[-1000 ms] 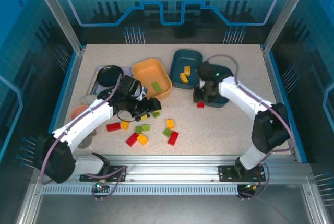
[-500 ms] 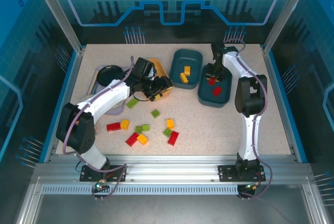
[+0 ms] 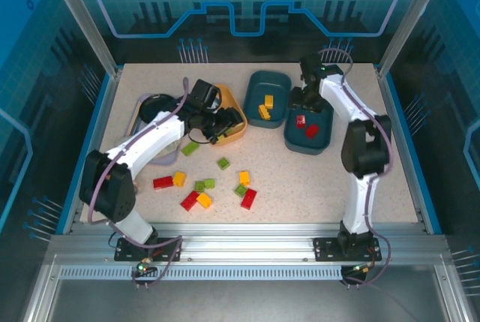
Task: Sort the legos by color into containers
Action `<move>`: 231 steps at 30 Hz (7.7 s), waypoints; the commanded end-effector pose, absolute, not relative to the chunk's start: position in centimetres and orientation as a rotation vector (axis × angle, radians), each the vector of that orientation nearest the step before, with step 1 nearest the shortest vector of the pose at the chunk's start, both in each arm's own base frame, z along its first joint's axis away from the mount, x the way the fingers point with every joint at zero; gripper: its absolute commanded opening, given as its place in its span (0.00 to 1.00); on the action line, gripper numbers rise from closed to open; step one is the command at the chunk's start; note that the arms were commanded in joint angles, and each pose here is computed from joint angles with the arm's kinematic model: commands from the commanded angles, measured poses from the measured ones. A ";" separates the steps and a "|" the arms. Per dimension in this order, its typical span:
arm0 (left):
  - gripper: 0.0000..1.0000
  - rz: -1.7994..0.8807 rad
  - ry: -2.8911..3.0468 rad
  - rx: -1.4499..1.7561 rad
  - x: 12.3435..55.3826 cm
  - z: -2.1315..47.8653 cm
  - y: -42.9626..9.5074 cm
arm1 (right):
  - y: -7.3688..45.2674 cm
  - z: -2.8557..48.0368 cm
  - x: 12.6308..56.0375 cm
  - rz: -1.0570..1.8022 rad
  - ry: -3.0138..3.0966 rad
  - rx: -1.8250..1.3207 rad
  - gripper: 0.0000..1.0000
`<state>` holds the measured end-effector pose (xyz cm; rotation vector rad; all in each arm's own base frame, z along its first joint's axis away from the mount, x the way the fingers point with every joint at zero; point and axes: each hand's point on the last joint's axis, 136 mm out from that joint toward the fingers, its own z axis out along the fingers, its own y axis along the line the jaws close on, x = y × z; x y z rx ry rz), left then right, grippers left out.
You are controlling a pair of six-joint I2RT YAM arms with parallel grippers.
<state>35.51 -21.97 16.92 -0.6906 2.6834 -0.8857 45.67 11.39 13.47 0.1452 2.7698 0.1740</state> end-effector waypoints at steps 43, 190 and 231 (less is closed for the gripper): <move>0.29 -0.173 2.664 -1.391 40.3 3.0 -5.7 | 30.0 18.0 27.9 0.704 2.437 -0.710 0.70; 0.68 -0.433 3.039 -0.587 25.4 11.2 -17.7 | 25.8 20.8 24.7 0.778 2.279 -0.713 0.85; 0.27 -0.216 2.884 -0.889 27.9 9.9 -18.5 | 23.3 21.1 24.5 0.857 2.306 -0.549 0.86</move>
